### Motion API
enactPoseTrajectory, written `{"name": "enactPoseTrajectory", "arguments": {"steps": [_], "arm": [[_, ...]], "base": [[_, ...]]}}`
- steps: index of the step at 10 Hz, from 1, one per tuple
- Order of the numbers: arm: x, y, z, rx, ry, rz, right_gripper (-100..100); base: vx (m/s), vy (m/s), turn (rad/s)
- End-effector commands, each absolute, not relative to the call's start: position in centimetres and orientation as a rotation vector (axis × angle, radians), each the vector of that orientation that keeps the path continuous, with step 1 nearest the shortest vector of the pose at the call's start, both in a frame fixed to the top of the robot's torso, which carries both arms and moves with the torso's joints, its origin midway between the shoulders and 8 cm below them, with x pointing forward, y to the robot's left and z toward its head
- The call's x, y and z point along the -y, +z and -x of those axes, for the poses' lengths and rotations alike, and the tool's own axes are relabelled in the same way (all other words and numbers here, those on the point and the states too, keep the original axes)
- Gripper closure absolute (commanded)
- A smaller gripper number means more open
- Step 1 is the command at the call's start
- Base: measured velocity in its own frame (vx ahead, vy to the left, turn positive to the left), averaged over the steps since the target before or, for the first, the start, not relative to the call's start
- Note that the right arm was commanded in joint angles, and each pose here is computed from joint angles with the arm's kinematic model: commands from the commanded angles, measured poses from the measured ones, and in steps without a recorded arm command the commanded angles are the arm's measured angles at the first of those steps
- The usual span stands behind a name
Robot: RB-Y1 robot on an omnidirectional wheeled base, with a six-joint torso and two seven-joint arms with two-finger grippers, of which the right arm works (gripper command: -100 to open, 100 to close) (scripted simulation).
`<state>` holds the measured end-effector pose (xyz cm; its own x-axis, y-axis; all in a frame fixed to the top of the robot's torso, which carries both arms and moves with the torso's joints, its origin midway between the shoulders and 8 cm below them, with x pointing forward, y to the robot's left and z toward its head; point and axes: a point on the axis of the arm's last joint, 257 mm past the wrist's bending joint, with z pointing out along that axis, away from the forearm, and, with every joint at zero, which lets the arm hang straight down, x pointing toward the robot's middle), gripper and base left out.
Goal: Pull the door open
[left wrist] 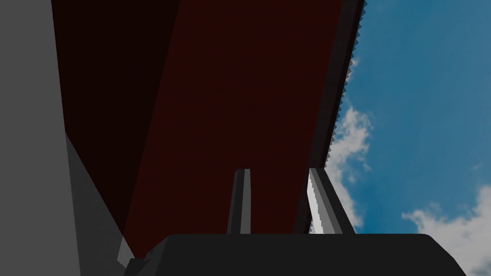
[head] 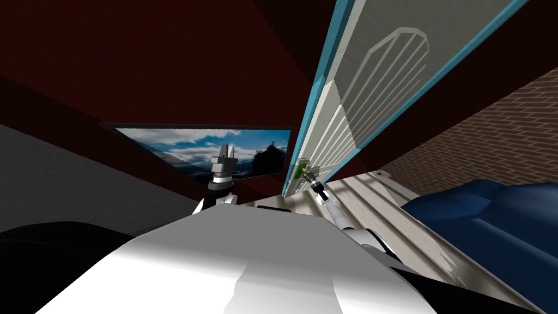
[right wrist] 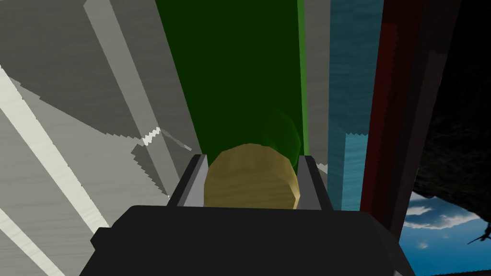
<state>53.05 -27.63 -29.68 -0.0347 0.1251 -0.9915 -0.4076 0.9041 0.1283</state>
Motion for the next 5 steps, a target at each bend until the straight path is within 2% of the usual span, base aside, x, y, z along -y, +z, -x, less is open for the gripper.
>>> {"name": "enactPoseTrajectory", "arguments": {"steps": [1,5], "arm": [[28.11,-29.01,-53.36,-1.544,0.456,0.184,100],[28.55,-28.45,-53.84,-1.537,0.537,0.057,100]], "base": [[-0.057,-0.081,0.104],[-0.059,-0.074,0.120]]}}
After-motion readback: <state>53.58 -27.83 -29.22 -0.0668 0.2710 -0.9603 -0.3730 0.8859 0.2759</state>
